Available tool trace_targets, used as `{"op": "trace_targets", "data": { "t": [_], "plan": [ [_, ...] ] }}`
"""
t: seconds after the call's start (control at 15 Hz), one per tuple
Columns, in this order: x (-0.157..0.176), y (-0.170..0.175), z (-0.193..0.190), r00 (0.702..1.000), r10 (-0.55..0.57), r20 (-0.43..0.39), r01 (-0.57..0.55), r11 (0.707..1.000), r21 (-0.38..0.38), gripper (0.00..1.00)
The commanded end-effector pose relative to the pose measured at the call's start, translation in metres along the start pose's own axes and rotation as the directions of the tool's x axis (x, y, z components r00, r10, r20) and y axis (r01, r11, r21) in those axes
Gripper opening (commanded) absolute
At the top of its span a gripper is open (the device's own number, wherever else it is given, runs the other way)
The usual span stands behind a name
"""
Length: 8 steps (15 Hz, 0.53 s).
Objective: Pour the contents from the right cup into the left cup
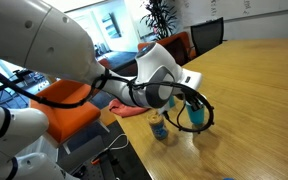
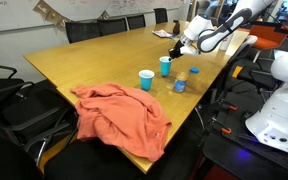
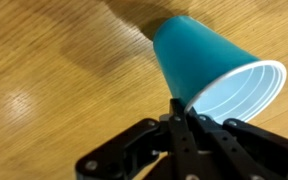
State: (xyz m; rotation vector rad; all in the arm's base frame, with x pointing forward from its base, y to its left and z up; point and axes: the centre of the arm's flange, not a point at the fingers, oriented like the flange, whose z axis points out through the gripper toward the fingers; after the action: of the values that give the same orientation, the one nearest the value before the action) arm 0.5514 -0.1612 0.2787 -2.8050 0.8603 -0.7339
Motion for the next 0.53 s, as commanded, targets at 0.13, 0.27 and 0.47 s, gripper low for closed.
{"op": "trace_targets", "data": {
  "t": [0.13,0.27,0.47],
  "plan": [
    [0.014,-0.009,-0.008,0.999,-0.035,0.019,0.036,0.999,-0.025,0.01],
    [0.015,-0.010,-0.002,0.999,-0.031,0.039,0.032,0.999,-0.021,0.01],
    [0.014,-0.015,0.007,0.997,-0.036,0.064,0.038,0.999,-0.023,0.01]
  ]
}}
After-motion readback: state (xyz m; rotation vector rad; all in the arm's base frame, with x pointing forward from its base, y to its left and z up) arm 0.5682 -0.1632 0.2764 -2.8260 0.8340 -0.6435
